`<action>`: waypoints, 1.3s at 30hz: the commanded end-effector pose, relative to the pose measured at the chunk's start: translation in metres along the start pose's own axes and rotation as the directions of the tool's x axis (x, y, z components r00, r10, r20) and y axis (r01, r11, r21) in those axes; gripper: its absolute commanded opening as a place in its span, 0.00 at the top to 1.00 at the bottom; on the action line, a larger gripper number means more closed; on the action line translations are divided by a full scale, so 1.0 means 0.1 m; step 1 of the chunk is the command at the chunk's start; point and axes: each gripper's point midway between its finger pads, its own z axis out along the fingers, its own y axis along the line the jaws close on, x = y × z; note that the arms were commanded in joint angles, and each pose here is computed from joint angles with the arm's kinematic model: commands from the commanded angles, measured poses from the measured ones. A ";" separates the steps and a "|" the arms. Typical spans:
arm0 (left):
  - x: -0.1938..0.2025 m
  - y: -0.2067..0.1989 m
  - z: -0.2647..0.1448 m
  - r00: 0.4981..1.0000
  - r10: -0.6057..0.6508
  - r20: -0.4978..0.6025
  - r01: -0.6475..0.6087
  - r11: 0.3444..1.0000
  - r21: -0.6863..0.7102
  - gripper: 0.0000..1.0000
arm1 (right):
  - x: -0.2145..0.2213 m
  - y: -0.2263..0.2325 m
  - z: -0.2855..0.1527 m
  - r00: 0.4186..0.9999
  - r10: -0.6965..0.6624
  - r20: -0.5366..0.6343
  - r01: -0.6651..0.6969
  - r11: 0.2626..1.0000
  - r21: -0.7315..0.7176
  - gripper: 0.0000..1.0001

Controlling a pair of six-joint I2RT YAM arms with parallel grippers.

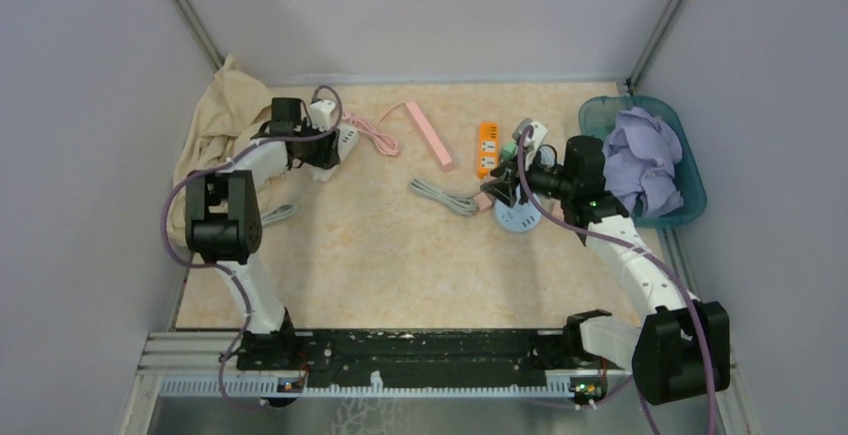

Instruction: Pull the plug off the socket

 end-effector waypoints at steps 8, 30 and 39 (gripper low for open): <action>-0.41 -1.27 -0.64 0.973 0.110 0.205 -0.153 0.966 0.209 1.00 | -0.19 -0.01 -0.05 0.996 -0.072 0.055 0.072 0.997 0.009 0.54; 0.21 -3.47 -1.65 0.781 0.239 0.577 -0.552 0.696 0.459 1.00 | -0.15 -0.02 -0.04 0.995 -0.087 0.050 0.087 0.996 0.002 0.54; 0.41 -3.83 -1.74 0.737 0.265 0.622 -0.615 0.645 0.454 1.00 | -0.12 -0.03 -0.04 0.996 -0.083 0.045 0.083 0.997 0.002 0.54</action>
